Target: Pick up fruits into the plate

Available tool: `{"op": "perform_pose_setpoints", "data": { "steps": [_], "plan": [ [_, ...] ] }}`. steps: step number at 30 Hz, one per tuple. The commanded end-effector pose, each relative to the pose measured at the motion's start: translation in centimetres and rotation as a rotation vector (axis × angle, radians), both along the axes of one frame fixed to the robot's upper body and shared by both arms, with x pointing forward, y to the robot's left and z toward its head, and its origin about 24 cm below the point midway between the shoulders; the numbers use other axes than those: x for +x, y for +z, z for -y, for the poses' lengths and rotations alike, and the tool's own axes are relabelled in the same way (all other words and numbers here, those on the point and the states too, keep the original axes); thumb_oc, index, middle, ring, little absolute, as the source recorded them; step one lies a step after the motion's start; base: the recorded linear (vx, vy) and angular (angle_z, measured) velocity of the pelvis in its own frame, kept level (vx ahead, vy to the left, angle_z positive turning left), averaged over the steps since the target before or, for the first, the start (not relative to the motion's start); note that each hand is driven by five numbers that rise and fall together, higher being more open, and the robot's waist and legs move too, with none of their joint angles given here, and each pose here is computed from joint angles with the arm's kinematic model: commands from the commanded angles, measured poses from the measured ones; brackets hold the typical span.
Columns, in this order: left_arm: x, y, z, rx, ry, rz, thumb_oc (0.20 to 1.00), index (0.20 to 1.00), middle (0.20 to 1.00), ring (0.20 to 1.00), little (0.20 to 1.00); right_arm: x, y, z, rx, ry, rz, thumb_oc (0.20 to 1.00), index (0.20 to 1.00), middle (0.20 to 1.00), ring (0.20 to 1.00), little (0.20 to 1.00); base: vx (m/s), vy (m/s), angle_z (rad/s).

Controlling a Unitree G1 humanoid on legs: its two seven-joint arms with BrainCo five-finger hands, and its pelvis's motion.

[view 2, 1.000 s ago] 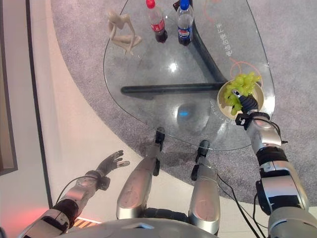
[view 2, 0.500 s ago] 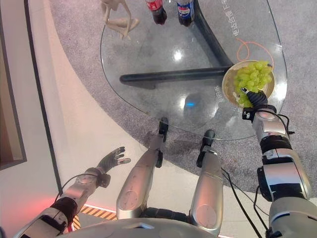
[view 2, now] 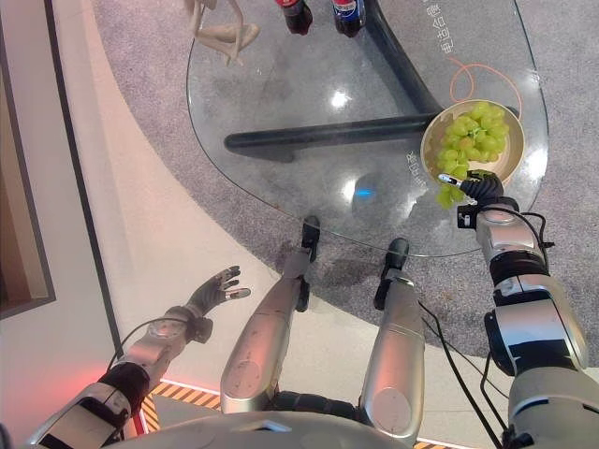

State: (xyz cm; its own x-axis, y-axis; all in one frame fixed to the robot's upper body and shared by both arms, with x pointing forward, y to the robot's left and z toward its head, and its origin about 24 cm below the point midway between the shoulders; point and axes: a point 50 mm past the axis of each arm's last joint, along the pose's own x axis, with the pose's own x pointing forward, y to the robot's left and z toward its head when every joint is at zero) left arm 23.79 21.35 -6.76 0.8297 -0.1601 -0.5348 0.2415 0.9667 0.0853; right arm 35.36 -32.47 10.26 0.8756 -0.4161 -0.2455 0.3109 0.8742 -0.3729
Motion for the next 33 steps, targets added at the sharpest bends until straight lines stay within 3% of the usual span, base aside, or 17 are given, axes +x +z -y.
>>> {"op": "perform_pose_setpoints", "data": {
  "steps": [1,19,33],
  "plan": [
    [0.0,0.2,-0.3,-0.008,-0.003,0.003,1.000,1.000,1.000,1.000,1.000,0.0,1.6,1.2,-0.070,-0.034,0.025,1.000,1.000,1.000,1.000,1.000,-0.04,0.010,0.00],
    [-0.2,0.0,-1.0,-0.006,0.056,-0.002,1.000,1.000,1.000,1.000,1.000,-0.4,1.2,0.5,-0.074,-0.086,0.106,1.000,1.000,1.000,1.000,1.000,-0.01,0.004,0.00],
    [-3.2,-2.9,-2.1,-0.018,0.199,-0.113,1.000,1.000,1.000,1.000,1.000,-6.3,-7.8,-0.9,0.033,-0.167,0.036,1.000,1.000,1.000,1.000,1.000,0.04,0.035,0.00]
  ]
}}
